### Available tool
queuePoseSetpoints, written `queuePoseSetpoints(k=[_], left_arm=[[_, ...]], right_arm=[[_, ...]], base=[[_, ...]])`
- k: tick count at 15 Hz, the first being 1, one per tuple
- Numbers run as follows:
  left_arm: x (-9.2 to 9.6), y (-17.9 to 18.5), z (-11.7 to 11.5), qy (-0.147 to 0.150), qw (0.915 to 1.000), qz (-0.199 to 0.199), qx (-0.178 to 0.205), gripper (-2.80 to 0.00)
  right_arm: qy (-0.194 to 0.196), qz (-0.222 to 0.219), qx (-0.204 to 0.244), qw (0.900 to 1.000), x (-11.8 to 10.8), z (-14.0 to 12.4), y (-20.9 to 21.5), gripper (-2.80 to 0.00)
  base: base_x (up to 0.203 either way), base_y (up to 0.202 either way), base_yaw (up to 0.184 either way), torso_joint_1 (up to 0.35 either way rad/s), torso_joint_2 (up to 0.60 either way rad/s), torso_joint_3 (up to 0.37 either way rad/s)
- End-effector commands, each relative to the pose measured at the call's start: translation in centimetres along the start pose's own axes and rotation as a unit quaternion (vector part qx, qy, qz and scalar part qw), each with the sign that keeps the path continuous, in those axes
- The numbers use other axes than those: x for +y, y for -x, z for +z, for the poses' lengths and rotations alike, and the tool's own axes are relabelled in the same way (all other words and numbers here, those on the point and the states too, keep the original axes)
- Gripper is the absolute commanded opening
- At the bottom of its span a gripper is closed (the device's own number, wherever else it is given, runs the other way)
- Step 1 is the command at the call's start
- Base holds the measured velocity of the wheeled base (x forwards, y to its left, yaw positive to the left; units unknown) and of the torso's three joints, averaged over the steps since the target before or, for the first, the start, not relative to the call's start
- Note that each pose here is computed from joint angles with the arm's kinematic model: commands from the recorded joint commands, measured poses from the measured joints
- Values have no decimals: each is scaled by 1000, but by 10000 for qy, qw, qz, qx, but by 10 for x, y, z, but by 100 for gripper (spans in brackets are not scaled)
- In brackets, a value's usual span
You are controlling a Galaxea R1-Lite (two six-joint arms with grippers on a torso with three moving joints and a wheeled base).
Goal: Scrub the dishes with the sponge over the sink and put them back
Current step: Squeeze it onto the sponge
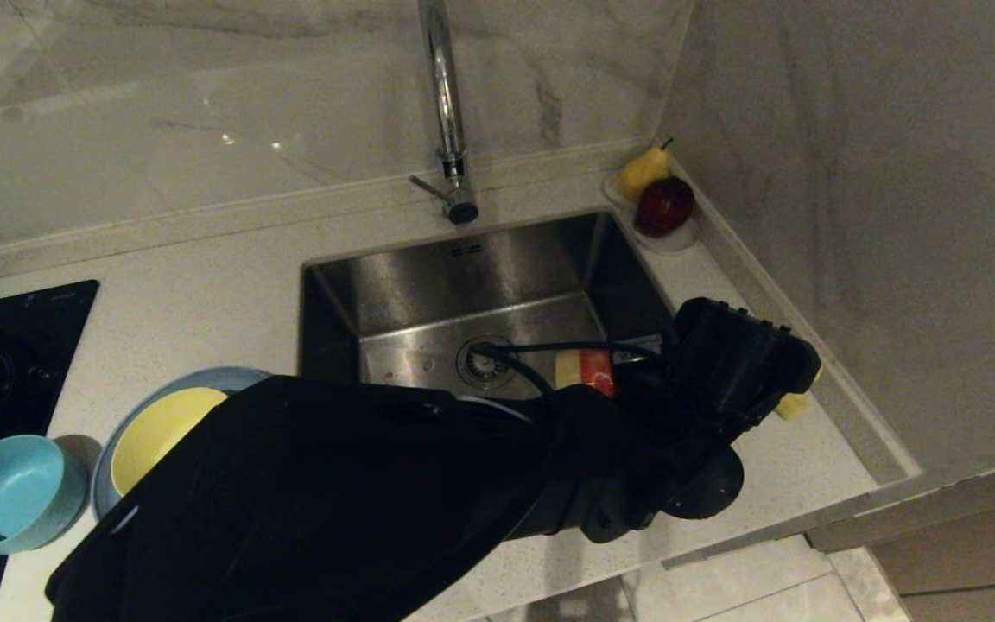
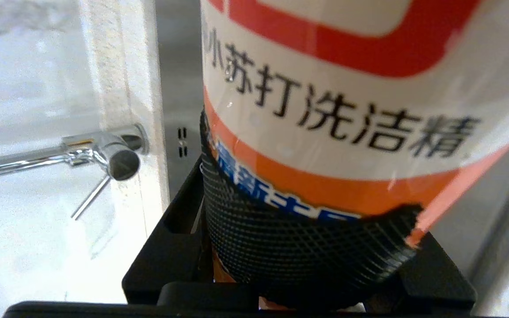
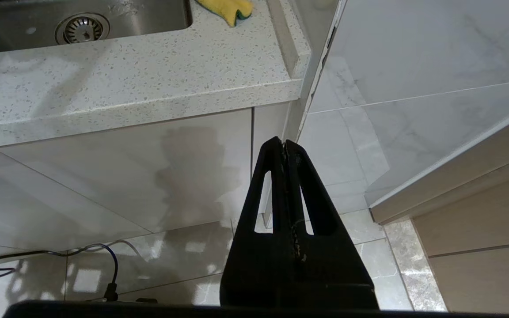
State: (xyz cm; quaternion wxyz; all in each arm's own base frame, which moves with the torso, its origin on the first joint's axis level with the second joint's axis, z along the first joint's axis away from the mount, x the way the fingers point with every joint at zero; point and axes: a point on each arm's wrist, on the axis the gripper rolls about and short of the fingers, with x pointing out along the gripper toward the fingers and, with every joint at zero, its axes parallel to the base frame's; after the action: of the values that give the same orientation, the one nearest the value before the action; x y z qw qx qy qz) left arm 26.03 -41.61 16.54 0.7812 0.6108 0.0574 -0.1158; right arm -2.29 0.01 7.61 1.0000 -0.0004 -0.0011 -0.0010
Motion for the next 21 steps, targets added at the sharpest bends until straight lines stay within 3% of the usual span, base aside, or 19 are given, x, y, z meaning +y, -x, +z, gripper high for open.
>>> queuePoseSetpoints(k=[1,5,8,10,21], left_arm=[[-2,-2,2,2,10000,81,-9,-280],[6,-2,5,-255,9985,464,121,-280],[0,-6,4,-443,9966,565,405,-280],[-3,-7,4,-735,9943,577,520,-280],[-25,-29,1,-827,9915,707,716,-280]], right_arm=[[3,2,-4,10000,0,0,0,-280],[3,2,-4,10000,0,0,0,-280],[-4,2,-4,10000,0,0,0,-280],[3,2,-4,10000,0,0,0,-280],[3,2,-4,10000,0,0,0,-280]], base=[[0,0,0,0,0,0],[0,0,0,0,0,0],[0,0,0,0,0,0],[0,0,0,0,0,0],[0,0,0,0,0,0]])
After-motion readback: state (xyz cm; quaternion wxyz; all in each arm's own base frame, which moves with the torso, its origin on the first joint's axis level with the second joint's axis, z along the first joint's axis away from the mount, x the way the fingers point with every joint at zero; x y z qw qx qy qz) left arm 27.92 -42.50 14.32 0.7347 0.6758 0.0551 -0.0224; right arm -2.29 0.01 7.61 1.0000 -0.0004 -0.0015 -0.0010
